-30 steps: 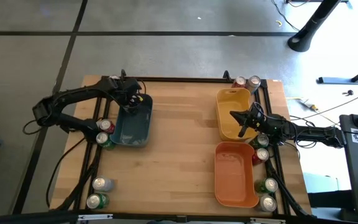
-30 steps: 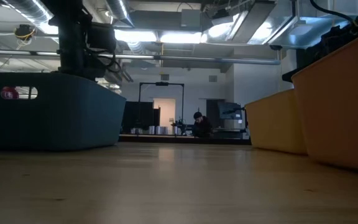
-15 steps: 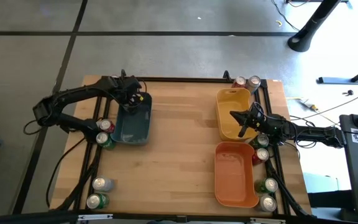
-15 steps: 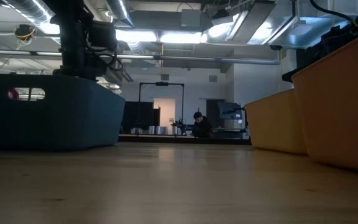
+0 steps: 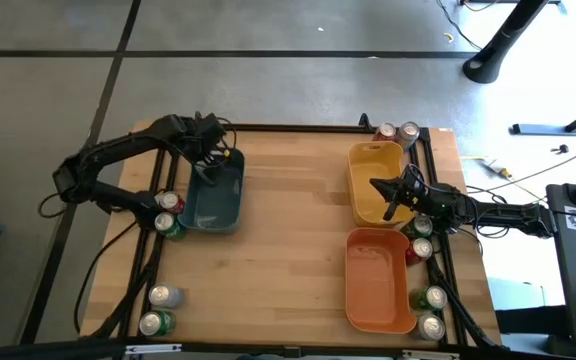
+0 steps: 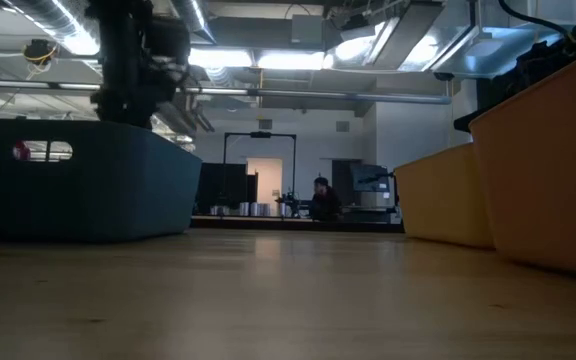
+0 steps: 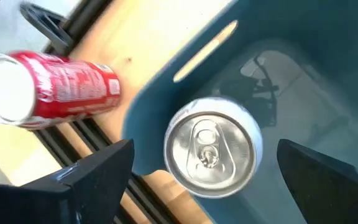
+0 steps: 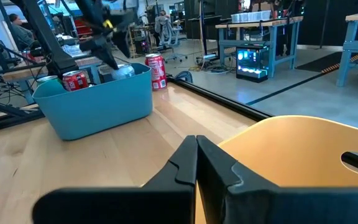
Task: Sort soda cans
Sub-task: Put the bottom left blue-white soda can into the blue bin
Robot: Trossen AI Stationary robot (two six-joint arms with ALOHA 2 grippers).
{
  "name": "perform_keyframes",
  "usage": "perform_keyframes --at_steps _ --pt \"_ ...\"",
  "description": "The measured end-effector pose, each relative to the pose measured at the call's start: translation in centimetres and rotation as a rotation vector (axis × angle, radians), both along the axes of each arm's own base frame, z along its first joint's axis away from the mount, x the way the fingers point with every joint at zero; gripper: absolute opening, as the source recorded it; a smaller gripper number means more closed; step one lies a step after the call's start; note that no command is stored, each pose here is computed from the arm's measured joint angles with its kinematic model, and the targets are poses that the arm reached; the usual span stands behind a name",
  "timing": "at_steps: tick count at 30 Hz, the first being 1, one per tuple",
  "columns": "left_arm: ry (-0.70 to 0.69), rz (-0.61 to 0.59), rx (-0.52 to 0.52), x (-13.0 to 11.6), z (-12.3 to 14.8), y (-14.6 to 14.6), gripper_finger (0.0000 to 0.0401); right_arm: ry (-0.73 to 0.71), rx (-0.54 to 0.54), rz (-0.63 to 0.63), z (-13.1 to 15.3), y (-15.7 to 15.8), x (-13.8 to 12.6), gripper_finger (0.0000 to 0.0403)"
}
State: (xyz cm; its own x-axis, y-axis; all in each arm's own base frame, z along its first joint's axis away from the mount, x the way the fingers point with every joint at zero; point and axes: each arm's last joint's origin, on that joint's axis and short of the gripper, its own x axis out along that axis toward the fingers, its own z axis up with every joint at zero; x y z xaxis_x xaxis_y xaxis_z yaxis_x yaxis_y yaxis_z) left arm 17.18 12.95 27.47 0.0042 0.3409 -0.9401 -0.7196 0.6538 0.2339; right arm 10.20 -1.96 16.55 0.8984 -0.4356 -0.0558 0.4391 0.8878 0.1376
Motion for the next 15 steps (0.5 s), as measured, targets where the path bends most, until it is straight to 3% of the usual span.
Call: perform_keyframes --at_steps 7,15 --pt "-0.058 -0.036 0.010 0.3 2.6 0.1 0.0380 -0.009 0.017 -0.001 0.0 0.0 0.0 0.0007" --pt "-0.168 -0.175 -0.124 2.1 3.4 -2.6 0.0381 -0.009 0.017 0.001 0.0 0.0 0.0 0.0007"
